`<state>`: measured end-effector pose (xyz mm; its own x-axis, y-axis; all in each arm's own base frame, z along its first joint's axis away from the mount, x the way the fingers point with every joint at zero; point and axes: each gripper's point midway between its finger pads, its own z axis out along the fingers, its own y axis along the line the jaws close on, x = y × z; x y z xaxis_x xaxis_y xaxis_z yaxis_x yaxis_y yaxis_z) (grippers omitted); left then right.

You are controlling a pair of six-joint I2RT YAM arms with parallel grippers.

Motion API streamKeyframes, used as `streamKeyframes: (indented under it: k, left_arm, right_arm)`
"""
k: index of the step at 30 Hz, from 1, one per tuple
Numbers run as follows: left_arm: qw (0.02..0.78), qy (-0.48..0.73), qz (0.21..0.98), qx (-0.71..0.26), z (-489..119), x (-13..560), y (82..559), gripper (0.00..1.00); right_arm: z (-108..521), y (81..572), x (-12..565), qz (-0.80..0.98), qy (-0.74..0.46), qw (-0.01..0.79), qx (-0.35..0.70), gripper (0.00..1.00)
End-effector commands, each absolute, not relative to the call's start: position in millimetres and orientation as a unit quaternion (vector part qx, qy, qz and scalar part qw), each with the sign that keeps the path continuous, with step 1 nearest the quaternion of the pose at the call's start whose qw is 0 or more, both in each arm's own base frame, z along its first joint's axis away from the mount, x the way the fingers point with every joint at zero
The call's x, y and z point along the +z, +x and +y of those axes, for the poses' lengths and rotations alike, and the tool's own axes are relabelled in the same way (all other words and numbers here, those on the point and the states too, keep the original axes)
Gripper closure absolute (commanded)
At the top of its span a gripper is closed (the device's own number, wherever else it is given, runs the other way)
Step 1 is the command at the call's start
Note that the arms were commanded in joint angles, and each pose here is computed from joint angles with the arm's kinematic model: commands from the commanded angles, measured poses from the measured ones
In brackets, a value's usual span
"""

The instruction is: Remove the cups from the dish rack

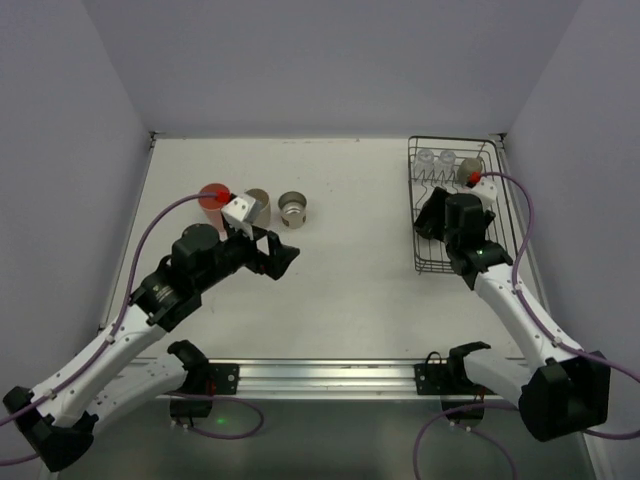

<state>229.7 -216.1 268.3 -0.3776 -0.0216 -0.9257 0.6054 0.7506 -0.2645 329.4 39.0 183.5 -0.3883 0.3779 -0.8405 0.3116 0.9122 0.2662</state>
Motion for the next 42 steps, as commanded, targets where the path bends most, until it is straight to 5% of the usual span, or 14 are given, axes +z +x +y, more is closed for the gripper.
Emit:
streamKeyframes:
  k: [1, 24, 42]
  left_arm:
    - [0.561, 0.186, 0.757, -0.279, -192, 261, 217, 0.00]
    - [0.535, 0.234, 0.749, -0.312, -206, 253, 204, 0.00]
    - [0.543, 0.226, 0.744, -0.316, -203, 260, 206, 0.00]
  right_arm:
    - [15, 351, 197, 0.796, 0.272, 0.541, 0.005, 0.01]
    - [12, 419, 148, 0.795, 0.344, 0.498, -0.030, 0.02]
    - [16, 412, 110, 0.856, 0.328, 0.398, -0.031, 0.09]
